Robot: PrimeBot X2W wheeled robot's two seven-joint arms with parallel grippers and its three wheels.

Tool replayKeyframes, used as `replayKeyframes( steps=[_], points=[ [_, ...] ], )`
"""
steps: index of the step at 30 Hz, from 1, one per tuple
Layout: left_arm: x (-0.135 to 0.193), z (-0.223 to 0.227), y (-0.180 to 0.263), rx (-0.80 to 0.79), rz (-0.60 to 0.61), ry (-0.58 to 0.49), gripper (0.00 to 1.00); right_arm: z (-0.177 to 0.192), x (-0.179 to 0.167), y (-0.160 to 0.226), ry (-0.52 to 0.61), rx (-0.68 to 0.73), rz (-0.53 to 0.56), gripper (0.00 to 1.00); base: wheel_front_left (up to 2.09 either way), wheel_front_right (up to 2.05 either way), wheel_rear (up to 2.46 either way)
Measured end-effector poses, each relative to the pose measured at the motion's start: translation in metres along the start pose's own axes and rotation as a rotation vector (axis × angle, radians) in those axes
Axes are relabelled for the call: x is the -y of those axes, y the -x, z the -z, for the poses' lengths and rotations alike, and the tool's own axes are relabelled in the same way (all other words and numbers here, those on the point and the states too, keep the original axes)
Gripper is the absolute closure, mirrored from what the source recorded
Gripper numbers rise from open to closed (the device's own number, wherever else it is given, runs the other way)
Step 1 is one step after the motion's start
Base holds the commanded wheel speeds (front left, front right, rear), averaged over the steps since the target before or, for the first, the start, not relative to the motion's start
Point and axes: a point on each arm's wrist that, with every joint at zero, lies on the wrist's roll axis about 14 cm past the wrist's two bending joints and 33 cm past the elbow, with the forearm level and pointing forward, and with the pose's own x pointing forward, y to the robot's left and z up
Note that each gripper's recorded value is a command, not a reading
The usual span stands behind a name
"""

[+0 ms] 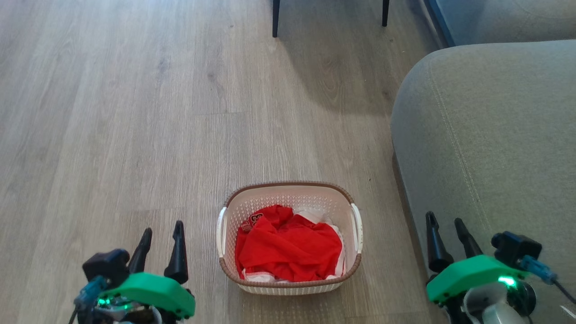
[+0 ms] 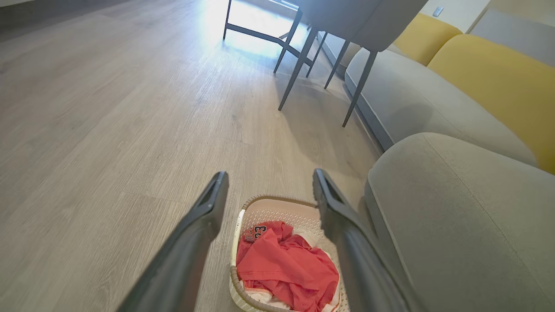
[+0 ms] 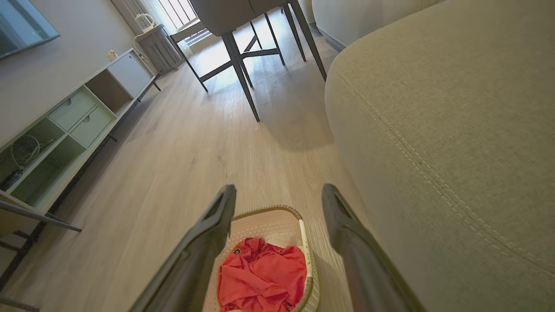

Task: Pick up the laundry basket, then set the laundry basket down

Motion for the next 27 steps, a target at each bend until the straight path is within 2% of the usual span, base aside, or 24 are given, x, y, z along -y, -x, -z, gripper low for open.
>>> replayKeyframes(
  steps=[27],
  points=[
    [0.008, 0.003, 0.007, 0.043, 0.043, -0.302, 0.0, 0.005, -0.028, -0.002, 0.31, 0.015, -0.123, 0.0, 0.0, 0.0, 0.0]
  ],
)
